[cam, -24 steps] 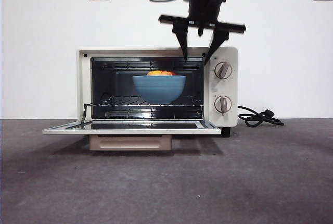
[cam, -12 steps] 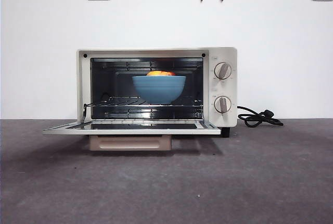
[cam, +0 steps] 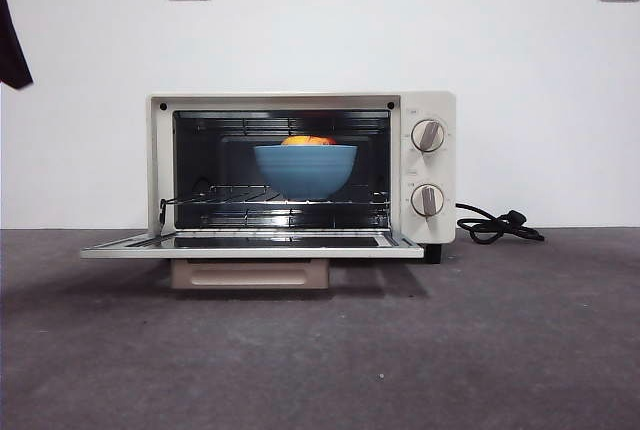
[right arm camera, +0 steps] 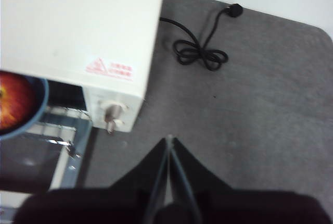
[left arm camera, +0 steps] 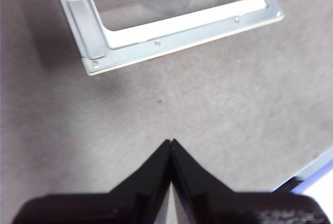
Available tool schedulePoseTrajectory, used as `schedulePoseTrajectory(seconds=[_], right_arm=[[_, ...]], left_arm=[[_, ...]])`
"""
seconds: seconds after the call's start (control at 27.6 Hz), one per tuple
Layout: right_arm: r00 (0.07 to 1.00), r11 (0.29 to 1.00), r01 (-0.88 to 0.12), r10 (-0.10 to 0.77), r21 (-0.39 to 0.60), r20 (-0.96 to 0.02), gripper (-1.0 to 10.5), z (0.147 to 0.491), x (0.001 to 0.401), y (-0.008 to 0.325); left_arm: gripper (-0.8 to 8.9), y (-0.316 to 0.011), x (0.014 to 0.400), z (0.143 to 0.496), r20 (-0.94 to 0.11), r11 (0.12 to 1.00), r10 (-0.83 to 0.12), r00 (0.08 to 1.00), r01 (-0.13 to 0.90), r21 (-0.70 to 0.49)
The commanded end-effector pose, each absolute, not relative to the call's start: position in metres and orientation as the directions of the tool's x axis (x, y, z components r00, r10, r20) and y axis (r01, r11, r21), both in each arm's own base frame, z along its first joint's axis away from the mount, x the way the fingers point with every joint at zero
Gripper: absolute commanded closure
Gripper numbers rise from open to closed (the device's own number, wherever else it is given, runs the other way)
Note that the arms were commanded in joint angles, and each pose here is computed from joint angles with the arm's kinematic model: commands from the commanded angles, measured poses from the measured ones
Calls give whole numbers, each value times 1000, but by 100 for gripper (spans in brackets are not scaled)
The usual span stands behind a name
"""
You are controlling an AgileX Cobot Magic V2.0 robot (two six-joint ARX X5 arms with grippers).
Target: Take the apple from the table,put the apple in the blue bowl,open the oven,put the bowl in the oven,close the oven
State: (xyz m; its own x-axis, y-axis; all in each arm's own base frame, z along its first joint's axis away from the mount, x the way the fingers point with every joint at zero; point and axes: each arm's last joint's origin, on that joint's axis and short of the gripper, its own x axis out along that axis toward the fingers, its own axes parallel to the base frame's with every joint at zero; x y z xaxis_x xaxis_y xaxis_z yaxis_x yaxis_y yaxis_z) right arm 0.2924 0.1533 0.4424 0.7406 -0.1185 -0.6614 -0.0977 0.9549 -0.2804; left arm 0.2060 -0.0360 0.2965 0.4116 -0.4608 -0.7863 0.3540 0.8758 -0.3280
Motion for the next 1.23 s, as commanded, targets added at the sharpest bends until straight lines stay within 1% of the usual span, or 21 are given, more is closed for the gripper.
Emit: schedulePoseTrajectory(seconds=[0.04, 0.18, 0.33, 0.47, 0.62, 0.73, 0.8, 0.91, 0.98, 1.09, 1.16, 1.23], right_arm=[[729, 945, -104, -139, -309, -670, 954, 437, 287, 143], [735, 947, -96, -141, -307, -663, 954, 427, 273, 127], [745, 957, -137, -70, -255, -664, 954, 410, 248, 112], [764, 965, -148, -27, -216, -644, 954, 390, 221, 99], [771, 968, -182, 31, -173, -636, 954, 372, 193, 86], [771, 970, -183, 41, -160, -635, 954, 364, 174, 77], [766, 975, -168, 38, -144, -641, 954, 359, 160, 70], [764, 984, -139, 36, -110, -644, 954, 360, 140, 60], [784, 988, -128, 47, -87, -619, 954, 365, 130, 55], [803, 992, -114, 56, -61, -593, 954, 370, 120, 50], [800, 991, -114, 54, -63, -597, 954, 369, 117, 49], [793, 991, -115, 51, -67, -607, 954, 368, 116, 48]], left_arm=[[820, -32, 218, 287, -787, 871, -474, 395, 340, -354], [820, -23, 236, 272, -805, 884, -459, 377, 281, -373], [820, -22, 251, 257, -798, 866, -497, 342, 259, -429], [820, -22, 264, 242, -808, 868, -494, 320, 236, -437], [820, -22, 277, 227, -817, 870, -492, 301, 206, -448], [820, -17, 286, 216, -818, 874, -487, 306, 174, -455], [820, -14, 293, 206, -823, 875, -484, 299, 133, -466], [820, -8, 301, 184, -844, 878, -476, 248, 82, -471], [820, -6, 307, 170, -847, 874, -484, 221, 62, -483], [820, -5, 316, 157, -796, 820, -561, 229, 18, -573], [820, -5, 321, 152, -785, 807, -567, 249, -22, -590], [820, -6, 323, 150, -784, 804, -567, 252, -35, -593]])
